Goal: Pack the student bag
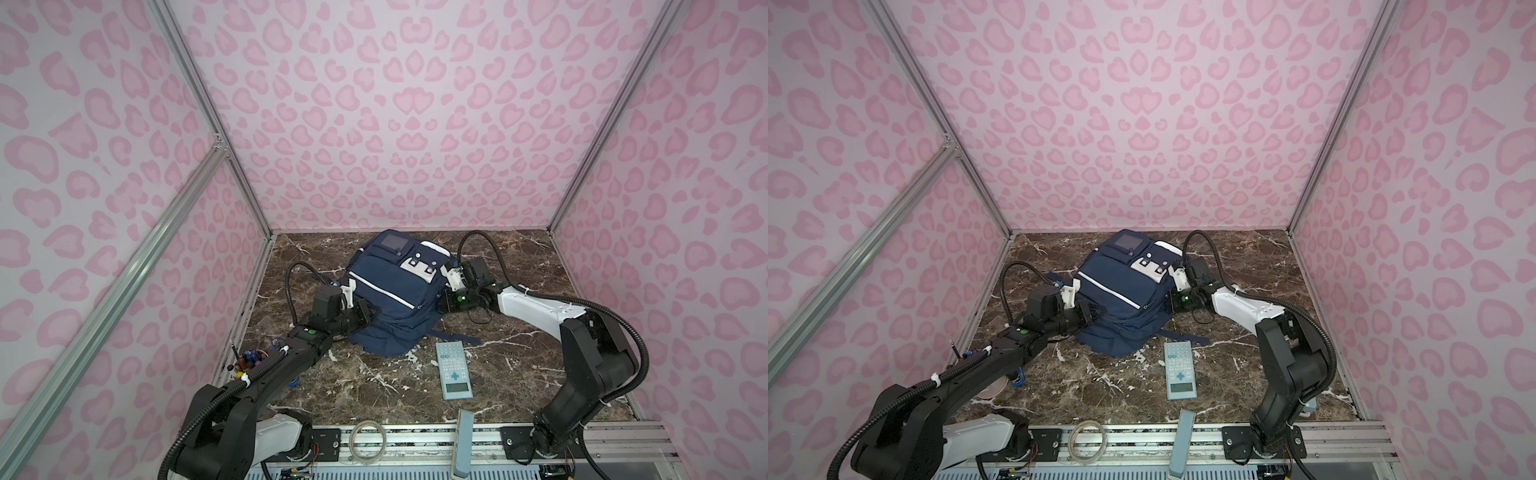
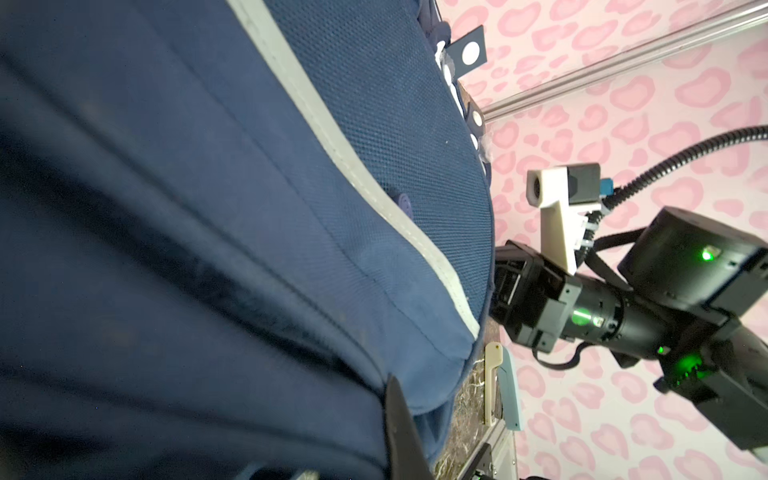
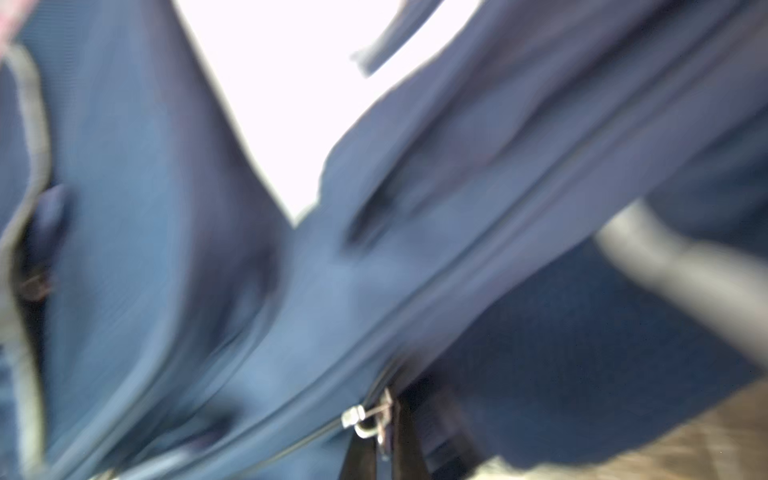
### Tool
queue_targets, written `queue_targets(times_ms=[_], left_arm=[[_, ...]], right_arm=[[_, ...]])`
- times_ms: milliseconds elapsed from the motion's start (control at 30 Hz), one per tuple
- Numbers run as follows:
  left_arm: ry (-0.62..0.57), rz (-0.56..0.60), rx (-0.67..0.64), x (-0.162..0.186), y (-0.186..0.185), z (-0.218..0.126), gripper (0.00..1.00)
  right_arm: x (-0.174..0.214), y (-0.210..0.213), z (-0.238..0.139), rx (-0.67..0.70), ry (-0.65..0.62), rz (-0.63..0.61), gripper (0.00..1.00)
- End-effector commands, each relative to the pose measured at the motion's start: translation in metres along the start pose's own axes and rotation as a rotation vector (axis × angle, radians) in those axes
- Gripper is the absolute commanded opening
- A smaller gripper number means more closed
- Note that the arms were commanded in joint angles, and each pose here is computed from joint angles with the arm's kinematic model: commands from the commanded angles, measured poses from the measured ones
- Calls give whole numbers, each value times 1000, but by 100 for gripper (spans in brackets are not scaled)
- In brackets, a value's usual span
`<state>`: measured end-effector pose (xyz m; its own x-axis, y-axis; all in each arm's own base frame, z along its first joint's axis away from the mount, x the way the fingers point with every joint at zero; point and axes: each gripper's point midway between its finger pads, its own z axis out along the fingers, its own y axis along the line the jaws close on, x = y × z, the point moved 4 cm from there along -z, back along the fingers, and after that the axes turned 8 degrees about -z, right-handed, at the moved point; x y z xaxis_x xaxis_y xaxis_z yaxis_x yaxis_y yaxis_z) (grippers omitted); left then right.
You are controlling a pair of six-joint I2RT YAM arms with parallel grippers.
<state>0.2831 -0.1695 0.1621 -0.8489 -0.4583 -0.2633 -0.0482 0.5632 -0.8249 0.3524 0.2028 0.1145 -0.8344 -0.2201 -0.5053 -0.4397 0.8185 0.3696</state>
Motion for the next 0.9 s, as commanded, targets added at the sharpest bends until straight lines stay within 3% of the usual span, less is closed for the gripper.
queue_targets(times_ms=[0,133,233,400,533,633,733,867], left_arm=[[92,92,11,11,0,0,3],[137,123,19,16,0,1,3],[139,132,2,16,2,1,4],[97,174,-74,4,-1,-4,4],[19,225,-182,-14,-4,-17,4],[-76,202,-272,-31,8,-31,14],[-113,170,-218,-34,6,-36,18],[-121,165,-185,-35,0,-37,18]], right_arm=[[0,-37,2,184,17,16,0],[-9,-49,-1,232,12,8,10],[-11,-52,-10,287,28,-6,40],[-20,-31,-49,329,-144,-154,66],[-34,20,-72,297,-374,-563,65],[-31,54,-65,244,-461,-934,62],[-36,73,-54,223,-494,-1105,60],[-38,87,-31,172,-412,-1263,48]])
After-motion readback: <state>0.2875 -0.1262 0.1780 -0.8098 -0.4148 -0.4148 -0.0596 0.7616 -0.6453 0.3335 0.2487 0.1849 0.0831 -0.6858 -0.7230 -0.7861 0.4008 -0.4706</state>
